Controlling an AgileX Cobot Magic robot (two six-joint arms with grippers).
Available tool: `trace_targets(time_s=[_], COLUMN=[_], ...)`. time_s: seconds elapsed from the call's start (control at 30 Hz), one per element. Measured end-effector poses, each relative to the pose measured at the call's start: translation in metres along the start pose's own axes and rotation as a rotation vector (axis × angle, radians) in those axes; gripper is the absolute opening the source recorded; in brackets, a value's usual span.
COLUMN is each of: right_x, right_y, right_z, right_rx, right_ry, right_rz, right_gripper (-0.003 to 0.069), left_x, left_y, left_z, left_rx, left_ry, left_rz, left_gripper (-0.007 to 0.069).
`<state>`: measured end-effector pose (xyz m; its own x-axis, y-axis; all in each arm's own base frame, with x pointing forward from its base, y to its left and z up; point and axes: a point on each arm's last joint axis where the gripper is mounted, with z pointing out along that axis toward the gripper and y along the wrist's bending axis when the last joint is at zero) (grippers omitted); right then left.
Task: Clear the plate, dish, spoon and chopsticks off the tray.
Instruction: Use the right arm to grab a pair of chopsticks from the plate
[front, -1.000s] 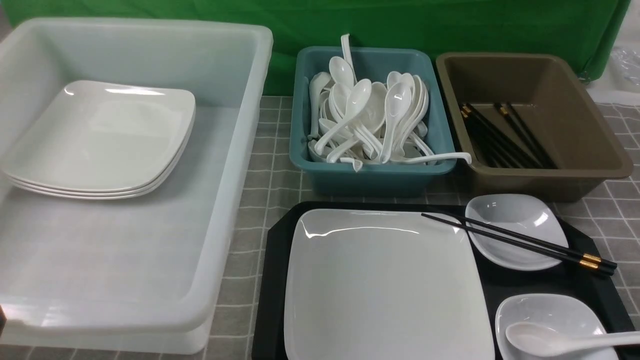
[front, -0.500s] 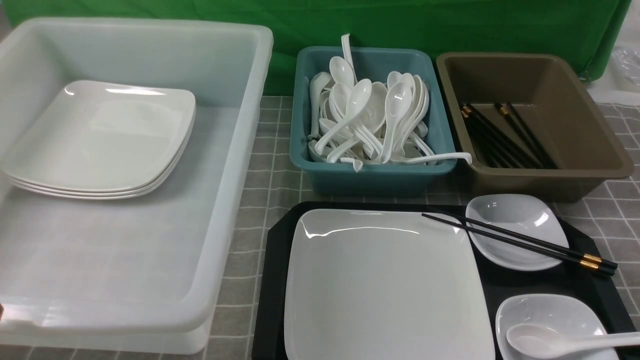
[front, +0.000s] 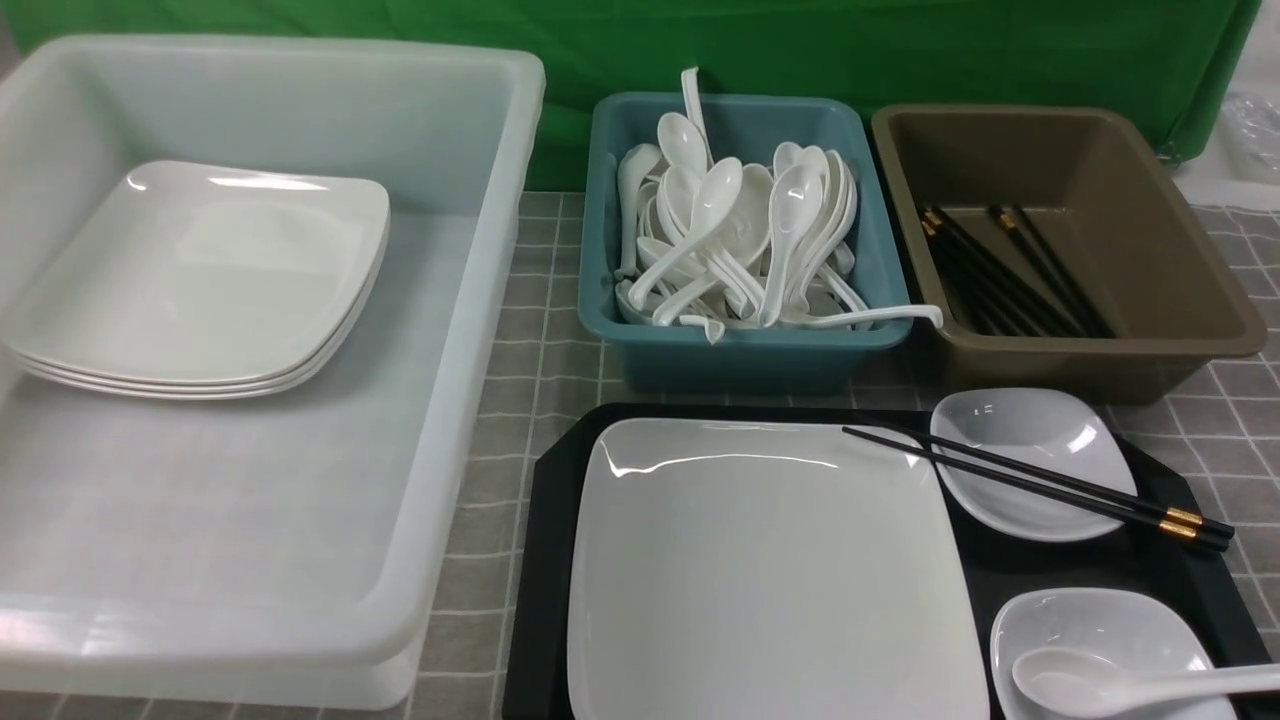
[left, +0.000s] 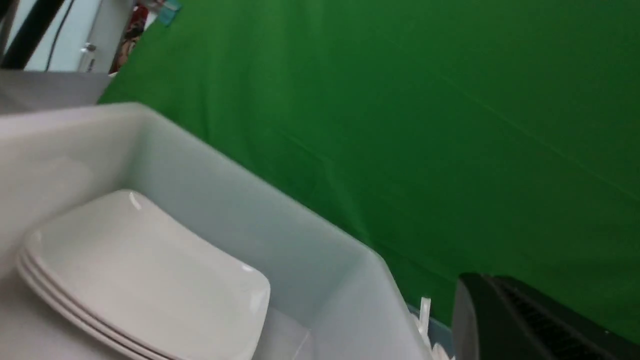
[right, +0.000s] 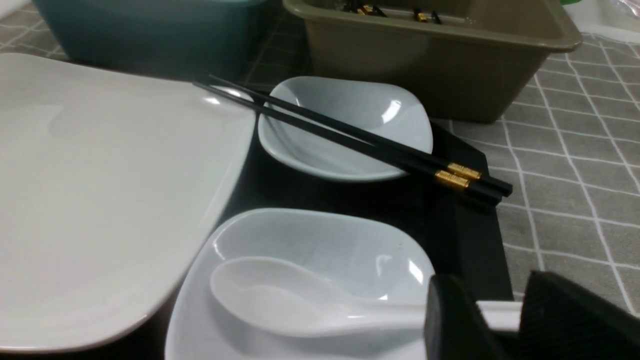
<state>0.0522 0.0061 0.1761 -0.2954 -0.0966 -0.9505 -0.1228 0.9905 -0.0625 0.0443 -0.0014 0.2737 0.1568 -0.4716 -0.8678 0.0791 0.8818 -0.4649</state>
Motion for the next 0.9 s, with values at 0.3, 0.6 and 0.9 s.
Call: trace_targets(time_s=[0.3, 0.6, 0.9], right_x=[0.000, 0.000, -0.023], right_y=[0.000, 0.000, -0.002], right_z=[0.000, 0.000, -0.003], right_rx=[0.000, 0.001, -0.039], right_ry=[0.000, -0.004, -0.252], right_rz=[0.000, 0.000, 0.485], right_gripper=[0.0244, 0.0244, 0.0244], left_x=[-0.029, 0.024, 0.052], left_y=[-0.040, -0.094, -0.112], left_z=[0.046, 0.098, 0.099], left_rx=[0.090, 0.504, 0.617], left_ry=[0.572, 0.876, 0.961], left_rz=[0.321, 0.525, 0.584], left_gripper=[0.0004, 0.0004, 0.0004])
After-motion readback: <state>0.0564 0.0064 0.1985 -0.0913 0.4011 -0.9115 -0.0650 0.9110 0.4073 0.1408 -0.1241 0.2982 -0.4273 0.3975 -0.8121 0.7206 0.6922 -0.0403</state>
